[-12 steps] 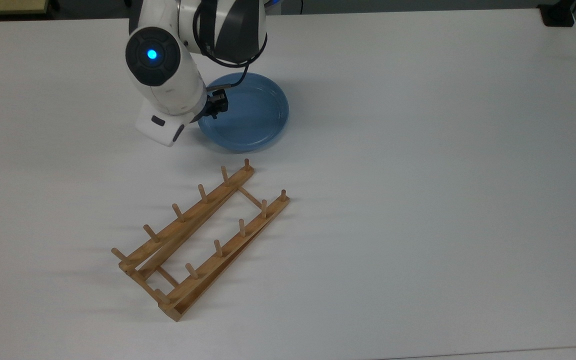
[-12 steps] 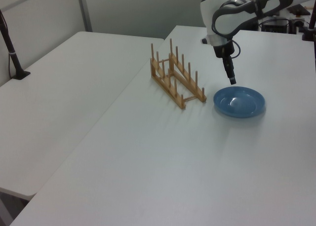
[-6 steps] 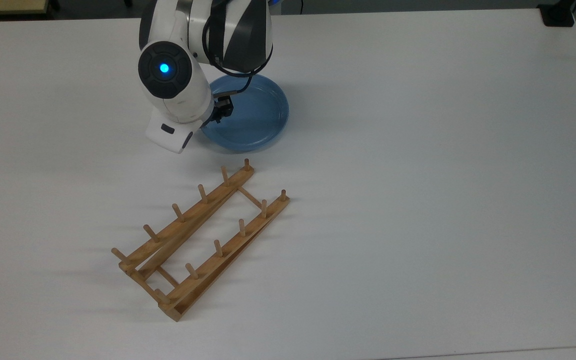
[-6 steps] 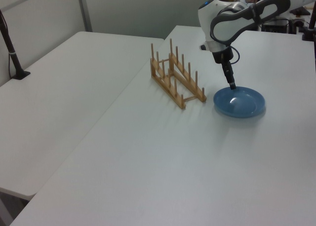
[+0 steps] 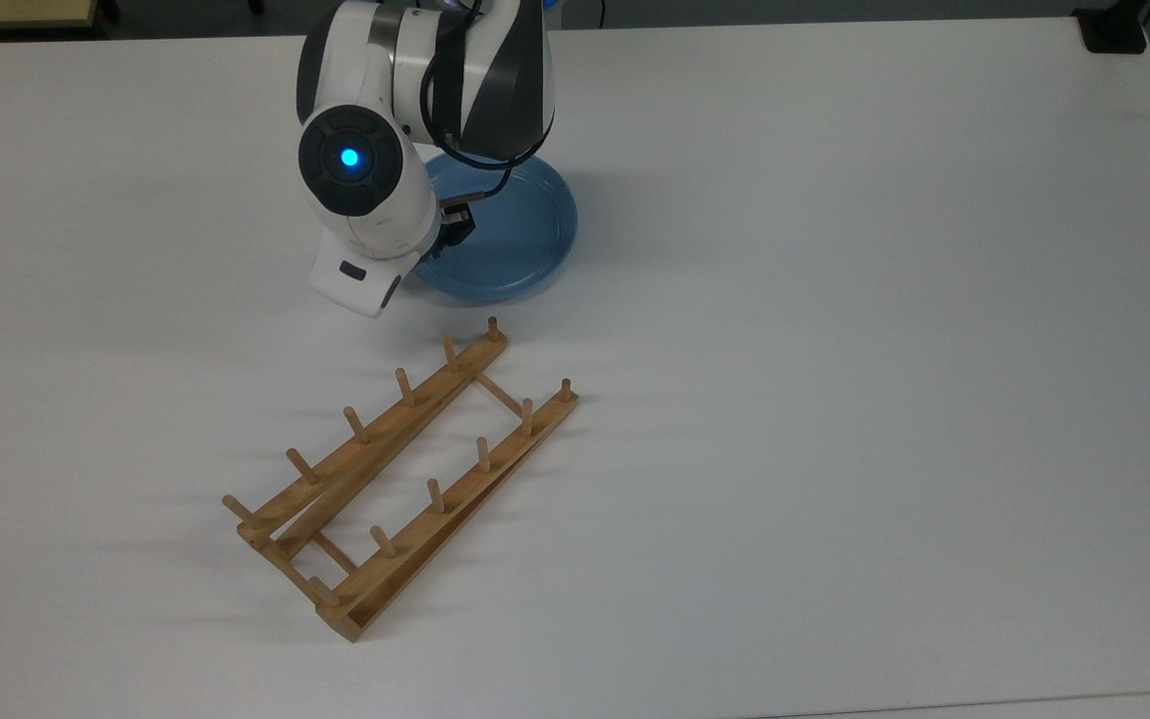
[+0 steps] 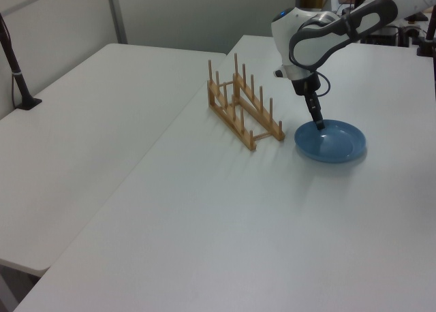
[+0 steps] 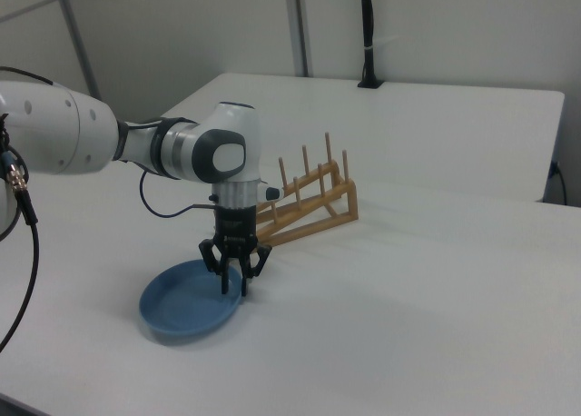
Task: Place plate in plate rack
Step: 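Close the gripper on the plate rim and tilt the plate up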
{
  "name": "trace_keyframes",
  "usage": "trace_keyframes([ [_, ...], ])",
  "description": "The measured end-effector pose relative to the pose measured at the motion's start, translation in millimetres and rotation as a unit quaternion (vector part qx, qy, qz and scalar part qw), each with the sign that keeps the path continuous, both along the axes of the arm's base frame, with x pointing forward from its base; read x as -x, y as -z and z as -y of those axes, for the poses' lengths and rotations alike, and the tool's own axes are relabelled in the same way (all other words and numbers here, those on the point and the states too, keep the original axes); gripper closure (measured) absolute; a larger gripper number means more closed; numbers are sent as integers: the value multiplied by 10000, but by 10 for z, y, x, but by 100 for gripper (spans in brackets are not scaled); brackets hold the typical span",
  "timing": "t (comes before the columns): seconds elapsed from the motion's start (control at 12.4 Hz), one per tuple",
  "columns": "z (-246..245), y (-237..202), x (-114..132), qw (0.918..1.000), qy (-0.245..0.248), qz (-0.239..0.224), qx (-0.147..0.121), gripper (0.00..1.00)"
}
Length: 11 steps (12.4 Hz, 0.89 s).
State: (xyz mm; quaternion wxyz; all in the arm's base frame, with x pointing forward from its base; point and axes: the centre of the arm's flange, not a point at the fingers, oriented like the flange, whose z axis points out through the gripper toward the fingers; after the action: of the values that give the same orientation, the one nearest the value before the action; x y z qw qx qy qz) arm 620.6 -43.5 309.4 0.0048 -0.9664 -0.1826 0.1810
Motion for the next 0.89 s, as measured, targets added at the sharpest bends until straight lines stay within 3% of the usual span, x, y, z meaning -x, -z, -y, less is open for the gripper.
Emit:
trace_keyframes([
  [0.08, 0, 2, 1, 10000, -1, -2, 0, 62],
  [0.16, 0, 4, 1, 10000, -1, -4, 1, 71],
  [0.48, -36, 22, 9, 9998, -153, -41, 85, 76],
  [0.65, -85, 17, 14, 9995, -275, -61, 129, 91],
  [0.89, -140, -8, 10, 9993, -342, -40, 116, 92],
])
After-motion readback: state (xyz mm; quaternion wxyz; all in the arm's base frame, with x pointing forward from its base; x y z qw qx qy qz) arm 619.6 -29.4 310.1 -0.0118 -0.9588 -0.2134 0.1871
